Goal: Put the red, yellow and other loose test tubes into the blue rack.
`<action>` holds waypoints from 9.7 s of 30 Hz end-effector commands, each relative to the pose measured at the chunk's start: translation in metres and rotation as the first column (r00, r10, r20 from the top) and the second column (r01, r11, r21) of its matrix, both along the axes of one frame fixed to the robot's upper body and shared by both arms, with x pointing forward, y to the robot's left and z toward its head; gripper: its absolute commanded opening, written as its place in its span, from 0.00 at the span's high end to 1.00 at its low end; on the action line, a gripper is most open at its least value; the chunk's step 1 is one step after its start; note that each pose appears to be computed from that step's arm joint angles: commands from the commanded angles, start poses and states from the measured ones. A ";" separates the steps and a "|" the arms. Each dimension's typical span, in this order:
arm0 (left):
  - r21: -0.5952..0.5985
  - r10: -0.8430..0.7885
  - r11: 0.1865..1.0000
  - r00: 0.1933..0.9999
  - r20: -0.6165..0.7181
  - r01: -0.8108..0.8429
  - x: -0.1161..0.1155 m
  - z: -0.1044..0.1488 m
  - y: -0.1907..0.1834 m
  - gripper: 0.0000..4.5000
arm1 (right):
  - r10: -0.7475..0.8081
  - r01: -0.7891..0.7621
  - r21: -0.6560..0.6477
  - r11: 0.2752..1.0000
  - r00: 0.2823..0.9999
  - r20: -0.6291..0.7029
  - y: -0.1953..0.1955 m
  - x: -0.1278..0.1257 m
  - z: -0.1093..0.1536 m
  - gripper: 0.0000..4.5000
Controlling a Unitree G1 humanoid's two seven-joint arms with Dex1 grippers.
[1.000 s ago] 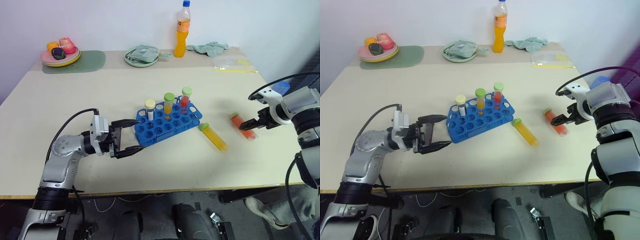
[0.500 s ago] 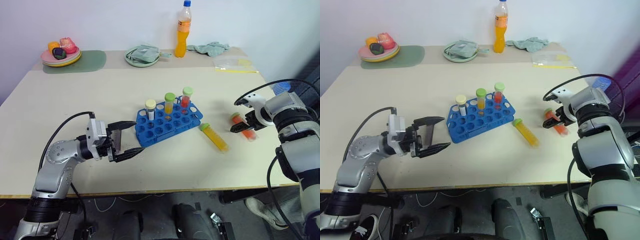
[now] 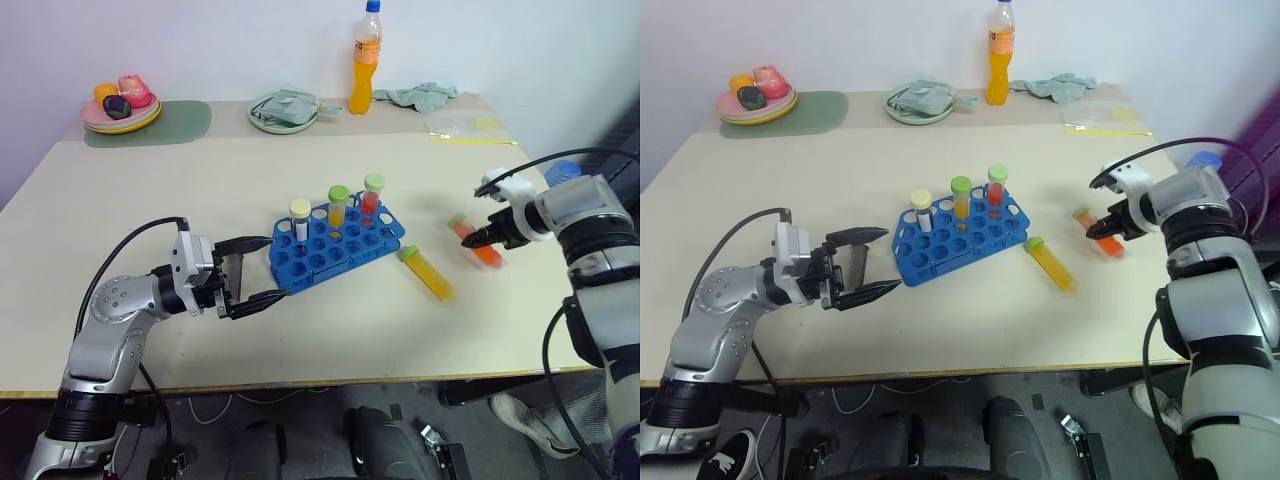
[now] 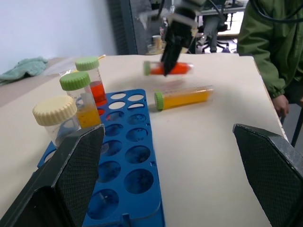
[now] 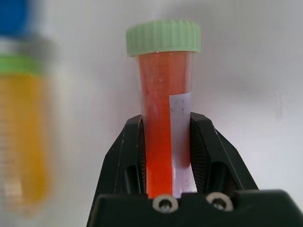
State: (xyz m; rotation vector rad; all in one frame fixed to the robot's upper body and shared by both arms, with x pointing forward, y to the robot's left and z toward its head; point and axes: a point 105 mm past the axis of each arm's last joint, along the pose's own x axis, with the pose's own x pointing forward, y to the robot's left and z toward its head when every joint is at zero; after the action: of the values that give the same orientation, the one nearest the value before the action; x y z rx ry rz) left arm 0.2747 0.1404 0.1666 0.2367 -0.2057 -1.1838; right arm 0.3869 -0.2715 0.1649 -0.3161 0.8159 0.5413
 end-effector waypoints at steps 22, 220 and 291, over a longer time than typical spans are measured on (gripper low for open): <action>-0.008 -0.005 1.000 0.999 0.033 0.005 0.027 0.010 0.026 0.00 | -0.533 -0.126 0.650 0.749 0.467 0.706 0.136 -0.029 0.048 0.82; -0.005 0.021 1.000 1.000 0.023 -0.021 0.016 0.024 0.019 0.00 | -0.239 -0.356 0.450 0.819 0.501 0.832 0.196 -0.042 -0.026 0.84; 0.359 0.688 0.725 0.644 -0.336 -0.588 0.042 0.011 0.070 0.00 | 0.393 -0.704 0.274 0.655 0.627 0.672 0.135 -0.119 0.010 0.01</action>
State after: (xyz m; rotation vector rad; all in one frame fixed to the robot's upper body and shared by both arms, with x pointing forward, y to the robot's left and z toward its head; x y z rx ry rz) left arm 0.3162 0.2049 0.1668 0.2349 0.3881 -0.5651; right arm 0.2671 -0.1386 0.1635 -0.1806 -0.0129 1.1931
